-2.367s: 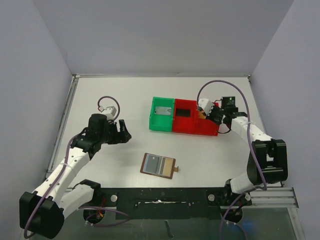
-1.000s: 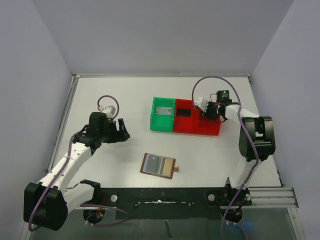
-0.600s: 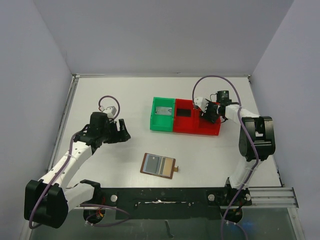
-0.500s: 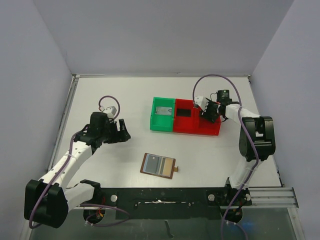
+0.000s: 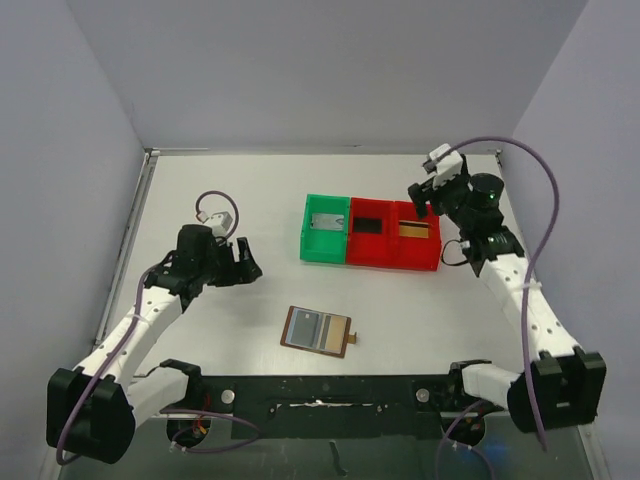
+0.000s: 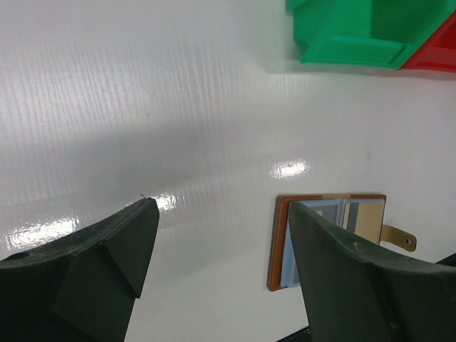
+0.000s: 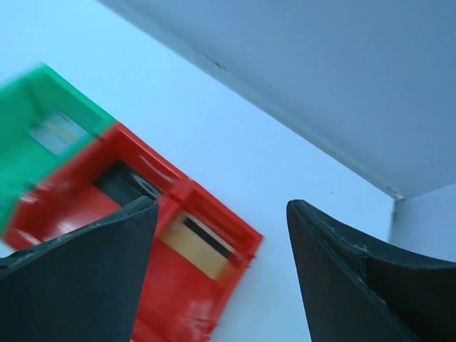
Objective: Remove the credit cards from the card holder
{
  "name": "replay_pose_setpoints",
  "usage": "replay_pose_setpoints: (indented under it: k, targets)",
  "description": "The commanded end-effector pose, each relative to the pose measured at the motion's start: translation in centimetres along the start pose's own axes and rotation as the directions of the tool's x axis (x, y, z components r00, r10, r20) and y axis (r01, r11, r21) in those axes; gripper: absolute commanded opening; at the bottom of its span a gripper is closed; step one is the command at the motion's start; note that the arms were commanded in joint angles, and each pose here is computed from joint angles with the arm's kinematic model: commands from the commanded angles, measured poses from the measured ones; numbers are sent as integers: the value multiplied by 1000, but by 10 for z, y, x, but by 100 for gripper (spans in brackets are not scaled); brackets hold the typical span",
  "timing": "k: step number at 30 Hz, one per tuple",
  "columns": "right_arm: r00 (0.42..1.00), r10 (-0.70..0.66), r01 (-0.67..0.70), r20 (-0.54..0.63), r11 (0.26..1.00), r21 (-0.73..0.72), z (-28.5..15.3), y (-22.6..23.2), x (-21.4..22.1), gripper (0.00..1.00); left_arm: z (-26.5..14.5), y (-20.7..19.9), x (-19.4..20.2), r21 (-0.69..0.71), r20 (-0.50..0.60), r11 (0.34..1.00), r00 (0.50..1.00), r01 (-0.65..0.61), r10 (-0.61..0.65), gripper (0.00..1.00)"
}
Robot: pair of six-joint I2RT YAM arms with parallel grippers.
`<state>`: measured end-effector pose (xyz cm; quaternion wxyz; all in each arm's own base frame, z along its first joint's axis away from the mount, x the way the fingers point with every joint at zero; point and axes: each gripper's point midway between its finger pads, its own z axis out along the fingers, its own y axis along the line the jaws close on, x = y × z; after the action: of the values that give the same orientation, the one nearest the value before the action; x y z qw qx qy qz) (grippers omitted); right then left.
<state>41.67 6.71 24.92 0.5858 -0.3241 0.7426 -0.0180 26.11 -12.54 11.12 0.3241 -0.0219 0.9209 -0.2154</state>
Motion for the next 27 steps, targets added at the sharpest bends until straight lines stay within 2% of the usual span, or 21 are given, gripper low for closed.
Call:
replay_pose_setpoints:
  k: [1,3,4,6,7,8,10,13,16,18,23,27]
  targets:
    - [837,502,-506,218,861,-40,-47,26,-55,73,-10,-16,-20,76,102,997,995,-20,12,73]
    - [711,675,-668,198,736,-112,-62,45,-56,72,-13,-22,-20,111,110,994,994,-24,11,70]
    - [643,748,-732,164,664,-154,-67,57,-54,72,-14,-25,-20,130,116,991,993,-28,13,63]
    - [555,830,-791,59,548,-272,-75,90,-51,71,-17,-34,-23,176,127,984,992,-20,-2,55]
    - [507,862,-822,5,485,-297,-77,104,-47,66,-15,-36,-16,200,106,980,994,0,-22,55]
    - [434,899,-869,-64,399,-293,-77,121,-39,60,-14,-43,-14,243,96,970,994,20,-45,55]
    - [389,909,-900,-152,339,-276,-77,156,-27,51,-14,-55,-7,317,70,945,992,81,-108,55]
    - [357,906,-933,-228,335,-128,-83,204,2,45,-14,-71,7,396,17,900,978,183,-207,56]
    - [367,889,-930,-274,362,-72,-96,247,16,35,-15,-85,20,426,-11,881,975,206,-223,56]
    - [394,861,-917,-321,394,-69,-104,280,22,30,-14,-95,31,428,-31,878,974,215,-223,56]
    - [448,768,-867,-458,498,-14,-111,338,40,28,-10,-116,53,430,-60,876,975,218,-213,56]
    - [435,739,-854,-515,519,24,-110,362,55,24,-10,-121,60,433,-75,870,972,235,-225,56]
